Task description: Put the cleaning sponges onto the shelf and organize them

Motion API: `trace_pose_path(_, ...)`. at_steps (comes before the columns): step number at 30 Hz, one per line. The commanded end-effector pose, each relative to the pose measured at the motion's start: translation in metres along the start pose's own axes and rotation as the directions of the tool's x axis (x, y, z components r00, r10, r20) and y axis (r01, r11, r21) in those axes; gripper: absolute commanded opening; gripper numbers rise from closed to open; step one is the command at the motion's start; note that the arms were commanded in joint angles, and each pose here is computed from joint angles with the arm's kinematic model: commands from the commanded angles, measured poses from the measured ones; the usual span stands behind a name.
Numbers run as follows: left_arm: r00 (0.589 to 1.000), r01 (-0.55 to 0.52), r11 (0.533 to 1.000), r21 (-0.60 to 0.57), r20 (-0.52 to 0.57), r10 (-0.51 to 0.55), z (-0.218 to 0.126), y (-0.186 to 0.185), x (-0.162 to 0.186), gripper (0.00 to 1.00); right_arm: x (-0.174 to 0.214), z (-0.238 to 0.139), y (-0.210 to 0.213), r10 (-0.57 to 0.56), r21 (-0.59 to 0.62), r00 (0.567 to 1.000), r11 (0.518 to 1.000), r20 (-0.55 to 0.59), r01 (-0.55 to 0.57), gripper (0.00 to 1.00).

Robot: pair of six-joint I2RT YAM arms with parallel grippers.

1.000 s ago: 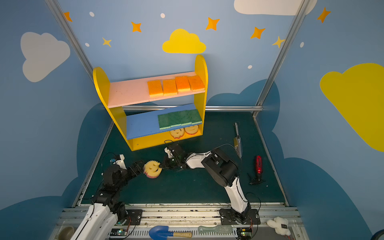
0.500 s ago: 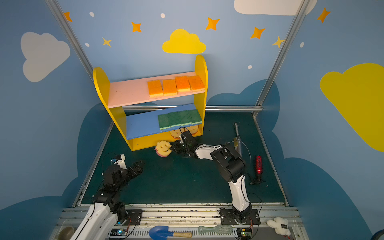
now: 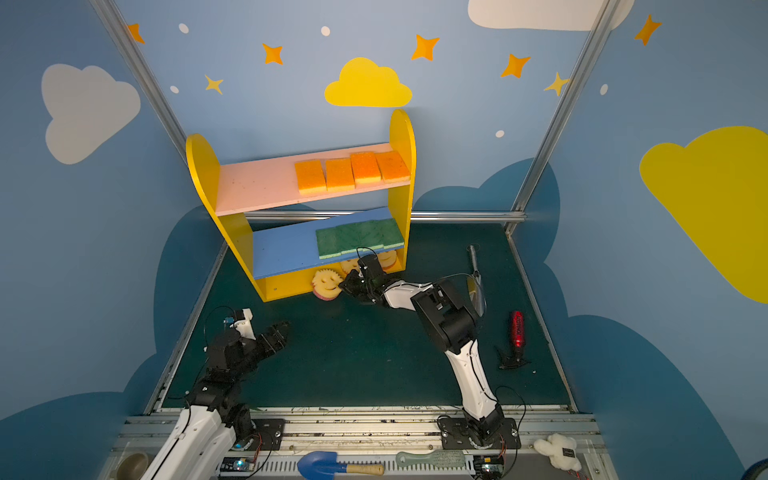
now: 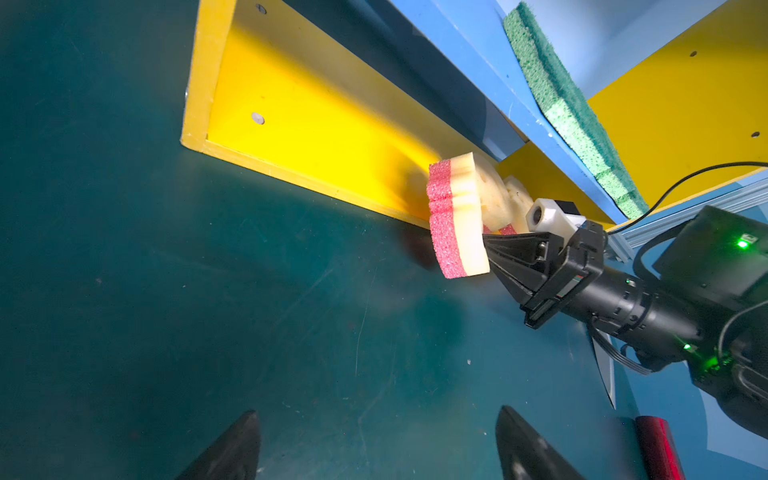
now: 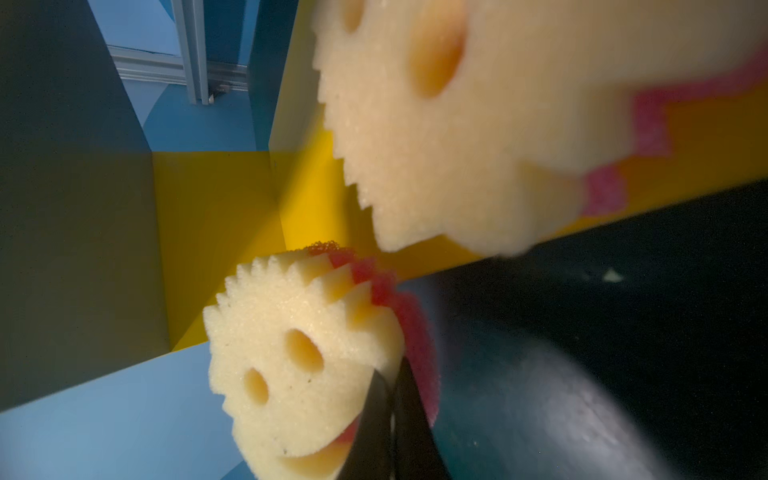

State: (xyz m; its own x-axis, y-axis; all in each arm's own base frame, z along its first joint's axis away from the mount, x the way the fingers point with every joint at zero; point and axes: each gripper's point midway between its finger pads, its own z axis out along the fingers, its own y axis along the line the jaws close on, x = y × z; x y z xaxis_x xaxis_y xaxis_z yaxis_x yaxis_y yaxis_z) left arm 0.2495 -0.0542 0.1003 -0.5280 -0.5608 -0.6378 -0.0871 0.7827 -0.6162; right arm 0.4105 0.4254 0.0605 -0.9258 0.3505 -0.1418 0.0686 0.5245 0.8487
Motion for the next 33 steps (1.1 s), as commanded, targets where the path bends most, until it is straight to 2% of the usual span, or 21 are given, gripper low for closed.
trace_pose_path(1, 1.0, -0.012, 1.0, 0.019, 0.002, 0.012, 0.001, -0.003, 0.001, 0.87, -0.018, 0.003, 0.014, 0.005, -0.054, 0.999, 0.999, 0.054, -0.002, 0.0)
trace_pose_path(23, 1.0, -0.021, 1.0, 0.012, -0.005, 0.021, 0.002, -0.003, 0.002, 0.87, -0.041, 0.022, 0.02, 0.028, -0.119, 0.994, 0.993, 0.105, -0.015, 0.01)
trace_pose_path(26, 1.0, -0.02, 1.0, 0.011, -0.006, 0.02, 0.002, -0.003, 0.002, 0.87, -0.04, 0.025, 0.02, 0.033, -0.121, 0.994, 0.992, 0.1, -0.02, 0.1)
trace_pose_path(30, 1.0, -0.02, 1.0, 0.009, -0.005, 0.02, 0.002, -0.003, 0.002, 0.87, -0.039, 0.027, 0.02, 0.026, -0.118, 0.995, 0.993, 0.094, -0.015, 0.34)
trace_pose_path(33, 1.0, -0.02, 1.0, 0.009, -0.006, 0.02, 0.002, -0.003, 0.002, 0.87, -0.039, 0.026, 0.02, 0.021, -0.113, 0.995, 0.993, 0.093, -0.01, 0.4)
